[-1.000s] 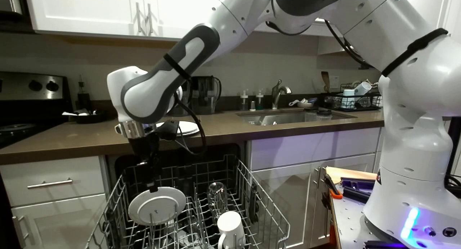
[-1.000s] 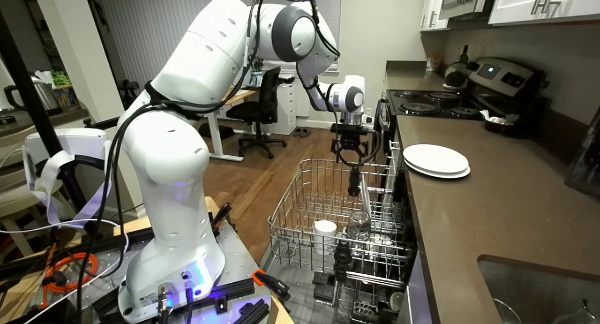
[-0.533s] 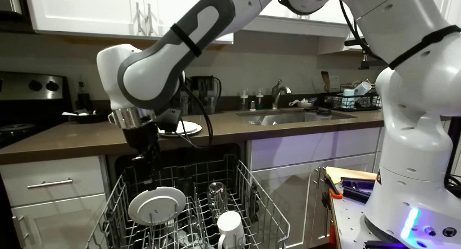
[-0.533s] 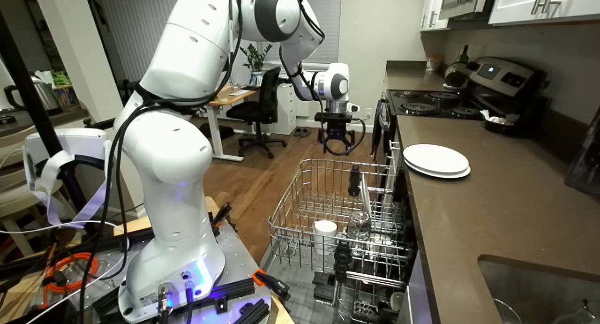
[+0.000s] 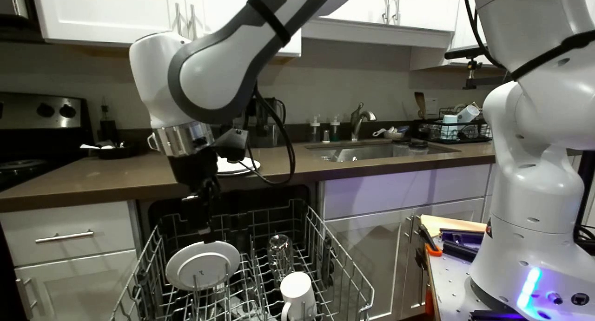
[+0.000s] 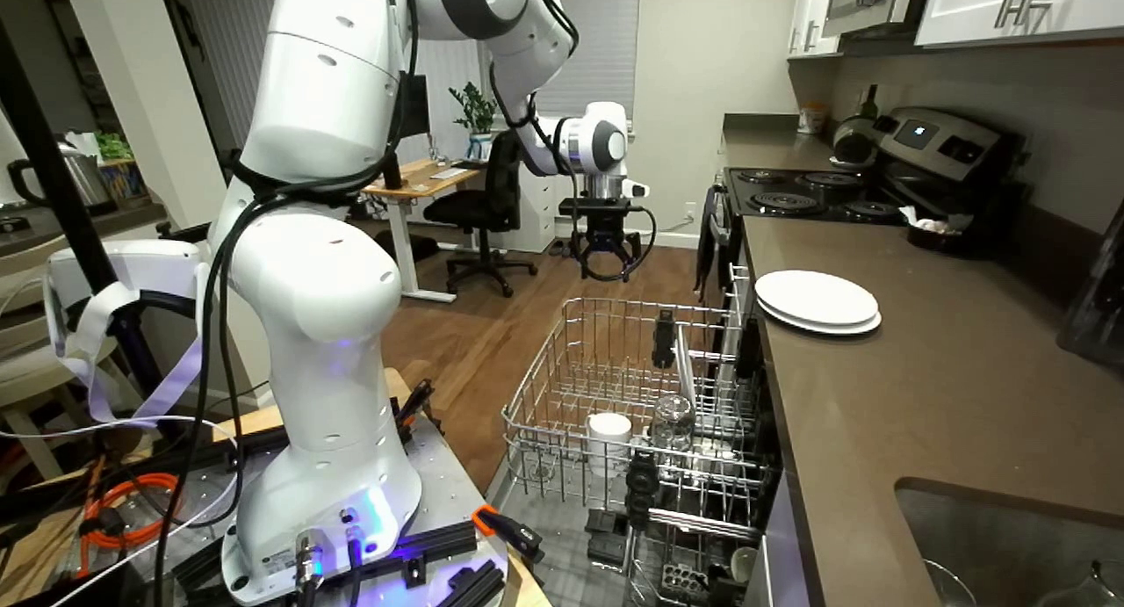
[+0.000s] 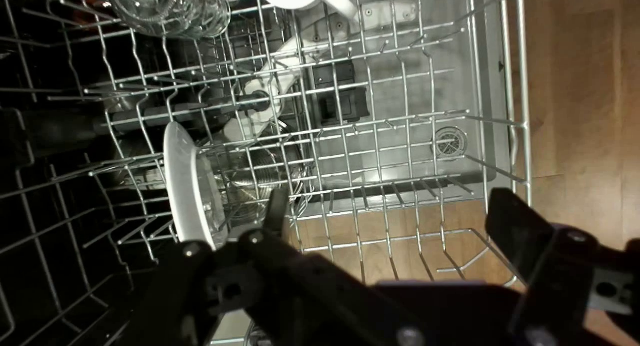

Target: Move the plate forward on the dishwasher rack

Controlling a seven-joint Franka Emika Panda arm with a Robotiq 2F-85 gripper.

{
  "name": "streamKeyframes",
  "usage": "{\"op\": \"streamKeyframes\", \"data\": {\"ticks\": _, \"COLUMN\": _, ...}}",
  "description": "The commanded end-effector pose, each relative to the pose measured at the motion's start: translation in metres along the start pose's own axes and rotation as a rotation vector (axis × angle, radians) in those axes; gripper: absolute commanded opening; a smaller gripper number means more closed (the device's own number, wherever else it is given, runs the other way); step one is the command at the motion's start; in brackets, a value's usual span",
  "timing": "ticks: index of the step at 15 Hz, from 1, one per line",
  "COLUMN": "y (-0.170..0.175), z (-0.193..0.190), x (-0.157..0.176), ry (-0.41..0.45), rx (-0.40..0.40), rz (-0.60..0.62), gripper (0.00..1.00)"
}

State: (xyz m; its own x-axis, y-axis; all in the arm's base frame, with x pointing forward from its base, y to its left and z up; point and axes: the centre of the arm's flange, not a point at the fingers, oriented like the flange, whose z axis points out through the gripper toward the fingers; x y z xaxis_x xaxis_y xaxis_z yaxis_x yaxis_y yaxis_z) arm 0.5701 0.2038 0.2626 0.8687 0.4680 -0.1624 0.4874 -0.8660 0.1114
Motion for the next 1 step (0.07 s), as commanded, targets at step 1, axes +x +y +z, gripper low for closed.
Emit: {"op": "streamKeyframes", "data": {"ticks": 1, "y": 0.0006, "z": 0.0000, "x": -0.0002, "ry": 0.000, "rx": 0.000, "rz": 0.001, "gripper": 1.00}}
